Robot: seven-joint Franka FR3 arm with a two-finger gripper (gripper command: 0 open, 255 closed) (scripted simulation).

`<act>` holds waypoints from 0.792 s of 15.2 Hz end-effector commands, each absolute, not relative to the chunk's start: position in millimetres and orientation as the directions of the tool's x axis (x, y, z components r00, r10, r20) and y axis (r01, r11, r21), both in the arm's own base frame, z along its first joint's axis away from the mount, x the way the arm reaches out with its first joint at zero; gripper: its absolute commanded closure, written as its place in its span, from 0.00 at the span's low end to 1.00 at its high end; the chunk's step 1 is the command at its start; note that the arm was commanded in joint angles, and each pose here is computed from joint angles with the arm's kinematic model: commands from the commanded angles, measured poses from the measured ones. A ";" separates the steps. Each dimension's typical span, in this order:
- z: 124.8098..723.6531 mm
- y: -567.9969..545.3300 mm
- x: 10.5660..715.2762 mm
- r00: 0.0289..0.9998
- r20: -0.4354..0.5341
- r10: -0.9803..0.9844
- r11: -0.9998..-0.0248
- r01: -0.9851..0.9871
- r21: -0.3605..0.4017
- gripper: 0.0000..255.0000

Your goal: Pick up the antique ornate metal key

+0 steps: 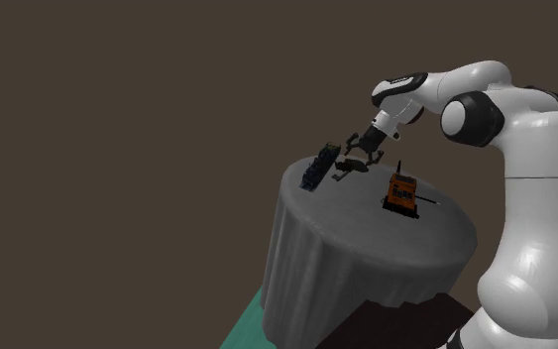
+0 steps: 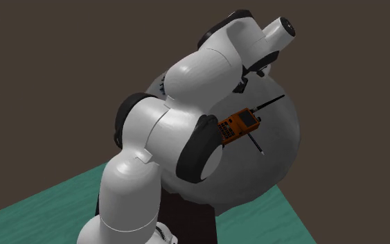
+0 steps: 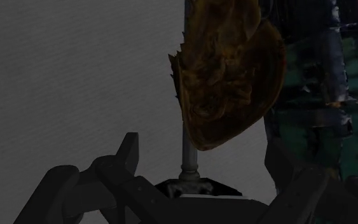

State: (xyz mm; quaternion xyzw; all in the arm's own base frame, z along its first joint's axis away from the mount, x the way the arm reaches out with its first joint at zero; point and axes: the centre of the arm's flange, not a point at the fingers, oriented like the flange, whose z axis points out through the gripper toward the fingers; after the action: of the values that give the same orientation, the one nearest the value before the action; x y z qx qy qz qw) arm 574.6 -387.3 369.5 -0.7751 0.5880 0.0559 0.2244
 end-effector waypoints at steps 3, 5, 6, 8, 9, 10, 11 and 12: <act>347.8 -388.3 575.0 0.301 -0.351 -0.887 -0.206 -0.937 -0.282 0.00; 344.7 -388.3 575.0 0.301 -0.351 -0.887 -0.206 -0.937 -0.282 0.00; 345.0 -389.0 575.5 0.301 -0.351 -0.887 -0.206 -0.937 -0.282 1.00; 345.1 -389.2 575.6 0.301 -0.351 -0.887 -0.206 -0.937 -0.282 1.00; 345.0 -389.1 575.6 0.301 -0.351 -0.887 -0.206 -0.937 -0.282 1.00; 345.1 -389.1 575.4 0.301 -0.351 -0.887 -0.206 -0.937 -0.282 1.00; 344.4 -389.0 575.6 0.301 -0.351 -0.887 -0.206 -0.937 -0.282 1.00; 344.8 -388.9 575.8 0.301 -0.351 -0.887 -0.206 -0.937 -0.282 1.00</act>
State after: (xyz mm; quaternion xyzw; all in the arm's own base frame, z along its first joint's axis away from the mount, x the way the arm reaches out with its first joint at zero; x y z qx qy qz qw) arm 576.0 -389.3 348.0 -0.7749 0.5882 0.0533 0.2253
